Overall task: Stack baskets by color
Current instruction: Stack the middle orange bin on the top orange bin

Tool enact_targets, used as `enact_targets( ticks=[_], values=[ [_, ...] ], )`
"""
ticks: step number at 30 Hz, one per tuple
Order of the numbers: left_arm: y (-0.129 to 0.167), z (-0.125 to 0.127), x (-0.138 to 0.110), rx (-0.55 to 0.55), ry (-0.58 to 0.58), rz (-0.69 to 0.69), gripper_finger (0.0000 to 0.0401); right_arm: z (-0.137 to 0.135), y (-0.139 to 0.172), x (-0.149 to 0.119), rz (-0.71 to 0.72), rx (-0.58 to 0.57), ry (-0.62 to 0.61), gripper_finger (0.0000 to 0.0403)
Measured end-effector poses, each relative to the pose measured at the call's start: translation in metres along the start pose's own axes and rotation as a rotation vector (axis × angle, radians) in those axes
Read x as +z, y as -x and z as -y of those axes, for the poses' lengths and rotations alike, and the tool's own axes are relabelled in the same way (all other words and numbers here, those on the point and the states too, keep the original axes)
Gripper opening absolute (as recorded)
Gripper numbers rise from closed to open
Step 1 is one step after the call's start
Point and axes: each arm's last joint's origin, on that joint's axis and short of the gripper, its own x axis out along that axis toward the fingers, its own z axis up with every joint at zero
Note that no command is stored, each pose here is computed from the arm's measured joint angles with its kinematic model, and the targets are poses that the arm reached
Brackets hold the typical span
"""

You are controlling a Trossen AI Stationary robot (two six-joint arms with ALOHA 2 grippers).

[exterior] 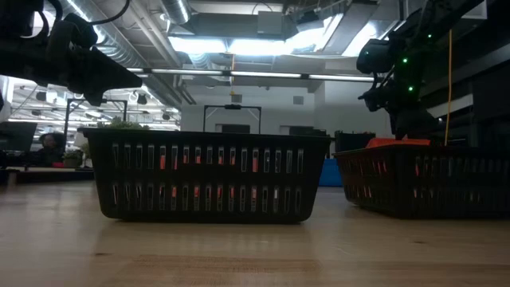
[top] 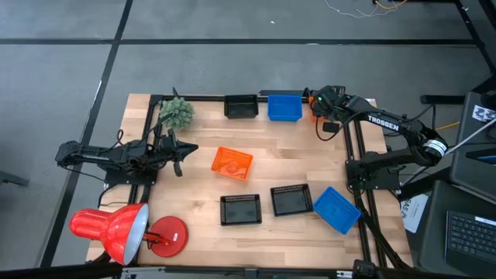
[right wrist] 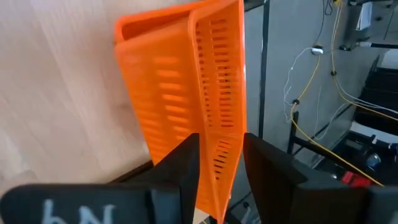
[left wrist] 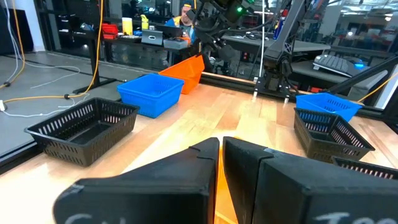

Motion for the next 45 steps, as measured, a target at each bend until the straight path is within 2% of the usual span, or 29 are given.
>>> enact_targets(
  ticks=[8,17,22,30,38,45],
  values=[
    [0.000,0.000,0.000,0.000,0.000,0.000,0.0014,-0.004,0.000,0.001,0.092,0.122,0.007,0.0124],
    [0.000,0.000,0.000,0.000,-0.001,-0.002,0.0014,0.004,-0.014,-0.005,0.042,0.120,-0.036,0.0124],
    [0.000,0.000,-0.003,0.003,-0.012,-0.029,0.0014,0.008,-0.014,-0.001,0.074,0.083,-0.063,0.0121],
    [0.000,0.000,-0.003,0.004,-0.014,-0.034,0.0014,0.005,-0.014,-0.003,0.069,0.131,-0.057,0.0073],
    [0.000,0.000,-0.004,0.004,-0.015,-0.034,0.0014,0.006,-0.014,-0.003,0.050,0.106,-0.066,0.0051],
    [0.000,0.000,-0.003,0.004,-0.014,-0.034,0.0014,0.006,-0.014,-0.003,0.036,0.090,-0.062,0.0015]
  ],
)
